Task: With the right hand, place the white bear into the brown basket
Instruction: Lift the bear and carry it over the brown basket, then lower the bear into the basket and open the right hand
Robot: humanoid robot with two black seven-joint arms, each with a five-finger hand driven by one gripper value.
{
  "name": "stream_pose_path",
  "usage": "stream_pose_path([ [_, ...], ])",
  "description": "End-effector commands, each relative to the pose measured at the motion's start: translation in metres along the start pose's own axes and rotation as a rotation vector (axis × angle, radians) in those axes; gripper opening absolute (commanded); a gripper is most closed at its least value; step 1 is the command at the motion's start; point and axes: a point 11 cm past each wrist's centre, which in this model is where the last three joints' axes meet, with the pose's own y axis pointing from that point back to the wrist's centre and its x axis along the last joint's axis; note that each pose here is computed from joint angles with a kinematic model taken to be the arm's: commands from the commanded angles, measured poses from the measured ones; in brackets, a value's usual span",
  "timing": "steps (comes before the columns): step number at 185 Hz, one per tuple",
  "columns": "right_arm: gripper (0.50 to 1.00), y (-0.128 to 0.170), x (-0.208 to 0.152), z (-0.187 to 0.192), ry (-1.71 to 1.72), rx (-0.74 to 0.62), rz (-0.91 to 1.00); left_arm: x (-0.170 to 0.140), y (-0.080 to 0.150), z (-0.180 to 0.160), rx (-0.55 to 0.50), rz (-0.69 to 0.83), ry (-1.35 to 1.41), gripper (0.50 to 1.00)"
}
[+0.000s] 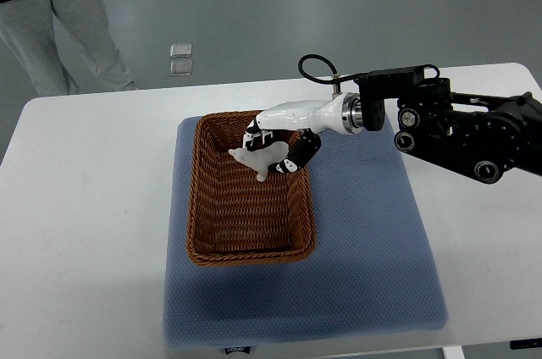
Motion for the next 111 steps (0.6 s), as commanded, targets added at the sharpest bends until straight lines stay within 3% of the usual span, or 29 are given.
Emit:
stream_pose_path([
  [1,0.541,-0.011,-0.009,-0.005,-0.014,0.006,-0.015,0.0,0.0,0.0,0.0,0.0,0.0,1.0],
  [58,0.545,-0.027,-0.036,-0.003,-0.051,0.001,-0.052,0.0,0.0,0.0,0.0,0.0,0.0,1.0],
  [111,0.564,-0.028,-0.038,0.001,-0.056,-0.009,-0.055,0.0,0.0,0.0,0.0,0.0,0.0,1.0],
])
